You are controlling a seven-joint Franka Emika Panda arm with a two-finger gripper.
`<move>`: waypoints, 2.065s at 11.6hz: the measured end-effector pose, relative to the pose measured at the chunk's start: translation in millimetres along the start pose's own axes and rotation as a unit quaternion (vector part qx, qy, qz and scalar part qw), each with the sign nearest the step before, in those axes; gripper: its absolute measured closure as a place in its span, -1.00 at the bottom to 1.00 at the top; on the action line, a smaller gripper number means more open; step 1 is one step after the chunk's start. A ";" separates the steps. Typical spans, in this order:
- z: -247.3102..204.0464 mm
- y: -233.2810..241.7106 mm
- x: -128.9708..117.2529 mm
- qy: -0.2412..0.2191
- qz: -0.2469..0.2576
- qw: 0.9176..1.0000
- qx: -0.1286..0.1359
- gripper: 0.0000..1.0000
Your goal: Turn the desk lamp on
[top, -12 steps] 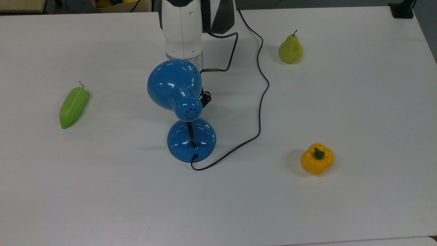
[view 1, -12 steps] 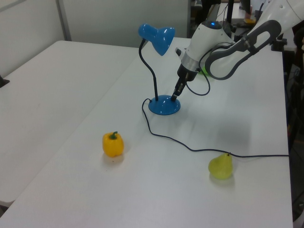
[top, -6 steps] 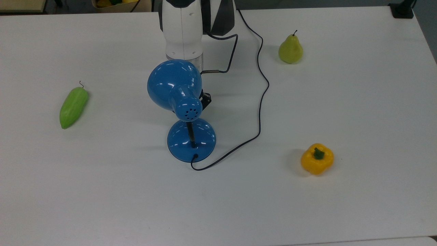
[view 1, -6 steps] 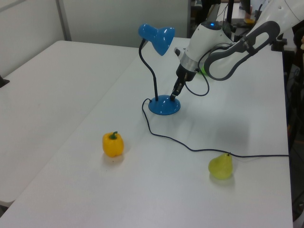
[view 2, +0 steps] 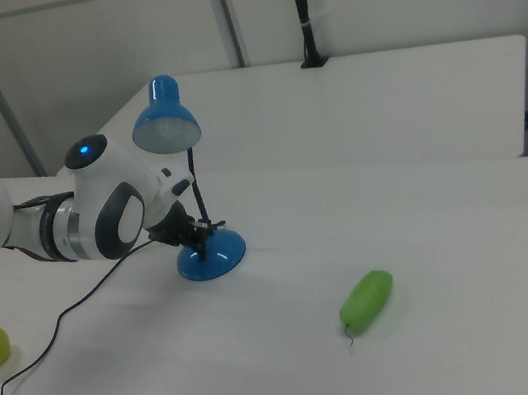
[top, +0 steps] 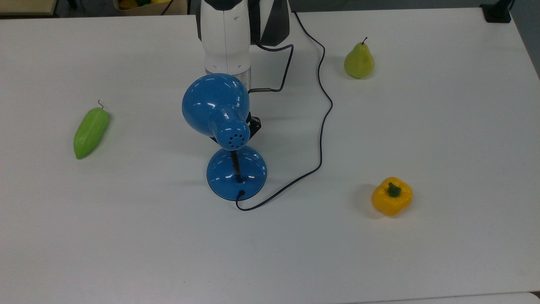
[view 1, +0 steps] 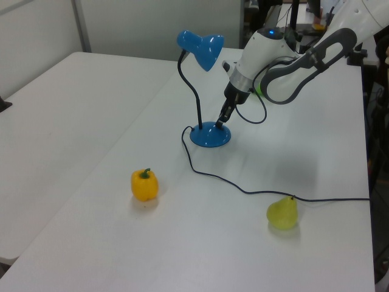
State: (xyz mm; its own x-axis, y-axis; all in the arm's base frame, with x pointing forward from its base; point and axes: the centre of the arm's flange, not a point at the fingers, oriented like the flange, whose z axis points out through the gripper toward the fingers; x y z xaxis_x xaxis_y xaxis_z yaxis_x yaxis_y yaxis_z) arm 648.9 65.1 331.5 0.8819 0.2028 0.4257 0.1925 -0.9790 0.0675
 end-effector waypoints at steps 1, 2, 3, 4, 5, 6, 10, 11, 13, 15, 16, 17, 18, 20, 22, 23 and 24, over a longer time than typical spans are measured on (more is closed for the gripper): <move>0.0 -0.2 0.0 0.000 -0.002 1.000 -0.001 0.98; 0.0 -0.3 0.0 0.000 -0.003 1.000 -0.001 0.98; 0.0 -0.4 0.0 0.000 -0.003 1.000 -0.001 0.98; 0.0 -0.4 0.0 0.000 -0.003 1.000 -0.001 0.98; 0.0 -0.4 0.0 0.000 -0.004 1.000 -0.001 0.98; 0.1 -0.4 0.0 0.000 -0.004 1.000 -0.001 0.98; 0.4 -0.3 0.0 0.000 -0.004 1.000 -0.001 0.98; 0.6 -0.3 0.1 0.000 -0.004 1.000 -0.001 0.98; 0.8 -0.4 0.2 0.000 -0.004 1.000 -0.001 0.98; 1.7 -0.4 0.7 0.000 -0.004 1.000 -0.001 0.98; 3.3 0.4 0.1 0.000 -0.004 1.000 -0.002 0.98; 3.4 0.7 0.0 0.000 -0.004 1.000 -0.002 0.98; 3.4 0.7 0.1 0.000 -0.004 1.000 -0.002 0.98; 3.4 0.7 0.1 0.000 -0.004 1.000 -0.002 0.98; 3.2 1.1 0.2 0.000 -0.004 1.000 -0.002 0.98; 3.3 2.9 -0.3 -0.001 -0.002 1.000 -0.003 0.98; 3.1 5.3 -0.7 -0.001 -0.001 1.000 -0.003 0.98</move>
State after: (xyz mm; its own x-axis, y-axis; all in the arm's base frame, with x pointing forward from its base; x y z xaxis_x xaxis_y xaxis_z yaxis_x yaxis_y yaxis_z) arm 650.7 59.9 328.7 0.8823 0.2040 0.4241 0.1907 -0.9788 0.0741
